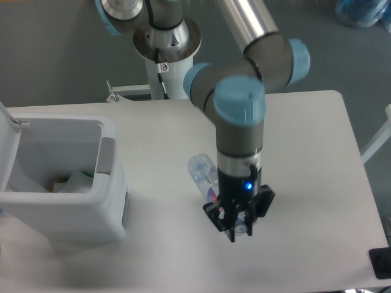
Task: Place the trash in the trash can
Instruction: 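Carry the held bottle over the trash bin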
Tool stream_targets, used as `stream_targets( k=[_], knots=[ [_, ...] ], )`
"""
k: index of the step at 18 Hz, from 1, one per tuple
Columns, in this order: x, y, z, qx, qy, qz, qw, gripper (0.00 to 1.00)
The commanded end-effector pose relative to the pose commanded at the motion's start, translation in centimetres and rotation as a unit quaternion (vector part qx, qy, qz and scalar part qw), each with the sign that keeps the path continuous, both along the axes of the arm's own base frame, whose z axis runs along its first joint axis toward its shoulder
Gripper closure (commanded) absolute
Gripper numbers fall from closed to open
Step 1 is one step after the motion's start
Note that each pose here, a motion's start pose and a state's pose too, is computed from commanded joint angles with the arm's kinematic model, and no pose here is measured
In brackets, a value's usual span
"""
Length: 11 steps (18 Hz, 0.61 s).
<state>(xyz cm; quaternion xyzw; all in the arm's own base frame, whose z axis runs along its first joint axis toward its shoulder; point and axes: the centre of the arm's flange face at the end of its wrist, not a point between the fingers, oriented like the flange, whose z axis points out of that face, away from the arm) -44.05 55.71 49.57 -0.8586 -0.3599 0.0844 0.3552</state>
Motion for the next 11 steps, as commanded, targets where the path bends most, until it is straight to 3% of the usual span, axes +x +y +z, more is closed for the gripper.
stream_targets(
  k=[7,11],
  knots=[
    [5.6,-1.2,12.0,0.082,0.067,-0.028,0.9940,0.75],
    [10.8,-2.1,15.6,0.107,0.077,-0.049,0.9901,0.75]
  ],
)
